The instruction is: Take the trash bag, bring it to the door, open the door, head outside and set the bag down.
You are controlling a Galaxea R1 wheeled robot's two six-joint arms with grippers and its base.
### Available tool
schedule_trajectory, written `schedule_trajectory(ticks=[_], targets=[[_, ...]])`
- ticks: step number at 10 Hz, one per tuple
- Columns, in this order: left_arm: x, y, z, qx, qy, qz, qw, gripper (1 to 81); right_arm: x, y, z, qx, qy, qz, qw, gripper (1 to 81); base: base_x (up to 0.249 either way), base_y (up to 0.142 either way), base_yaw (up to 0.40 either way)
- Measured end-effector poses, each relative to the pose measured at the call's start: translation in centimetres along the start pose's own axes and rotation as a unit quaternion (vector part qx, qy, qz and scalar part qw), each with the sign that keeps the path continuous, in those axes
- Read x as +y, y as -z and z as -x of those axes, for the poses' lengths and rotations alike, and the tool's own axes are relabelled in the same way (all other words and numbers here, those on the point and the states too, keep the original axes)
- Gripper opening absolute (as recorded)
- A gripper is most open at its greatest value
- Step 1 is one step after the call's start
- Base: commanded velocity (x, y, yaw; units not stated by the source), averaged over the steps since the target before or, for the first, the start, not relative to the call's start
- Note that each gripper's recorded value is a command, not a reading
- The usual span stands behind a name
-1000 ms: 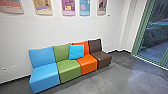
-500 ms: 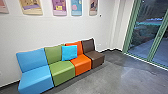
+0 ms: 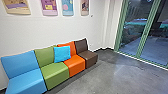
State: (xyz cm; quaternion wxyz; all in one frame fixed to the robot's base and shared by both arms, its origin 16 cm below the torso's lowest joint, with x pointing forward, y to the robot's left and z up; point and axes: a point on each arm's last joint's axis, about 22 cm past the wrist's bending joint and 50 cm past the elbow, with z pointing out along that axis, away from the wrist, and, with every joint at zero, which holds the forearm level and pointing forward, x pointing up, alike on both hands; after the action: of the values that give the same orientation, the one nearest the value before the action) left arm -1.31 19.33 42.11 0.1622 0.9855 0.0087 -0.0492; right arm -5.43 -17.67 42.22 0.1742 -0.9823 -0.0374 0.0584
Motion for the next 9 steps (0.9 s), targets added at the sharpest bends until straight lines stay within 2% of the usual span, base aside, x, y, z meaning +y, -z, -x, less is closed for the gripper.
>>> schedule_trajectory(ticks=[1, 3, 9], targets=[[0.04, -0.02, 0.08, 0.006, -0.005, 0.001, 1.0000, 1.0, -0.07, 0.15, 0.00, 0.000, 0.001, -0.005, 1.0000, 81.1, 0.000, 0.000, -0.236], [-0.03, -0.02, 0.26, 0.006, -0.007, 0.001, 1.0000, 1.0, -0.20, 0.36, 0.03, 0.001, 0.002, -0.013, 0.9999, 81.1, 0.000, 0.000, -0.243], [0.03, -0.04, 0.22, 0.007, -0.012, 0.001, 0.9999, 1.0, -0.28, 0.28, 0.74, -0.003, 0.001, -0.013, 0.9999, 81.1, 0.000, 0.000, -0.255]])
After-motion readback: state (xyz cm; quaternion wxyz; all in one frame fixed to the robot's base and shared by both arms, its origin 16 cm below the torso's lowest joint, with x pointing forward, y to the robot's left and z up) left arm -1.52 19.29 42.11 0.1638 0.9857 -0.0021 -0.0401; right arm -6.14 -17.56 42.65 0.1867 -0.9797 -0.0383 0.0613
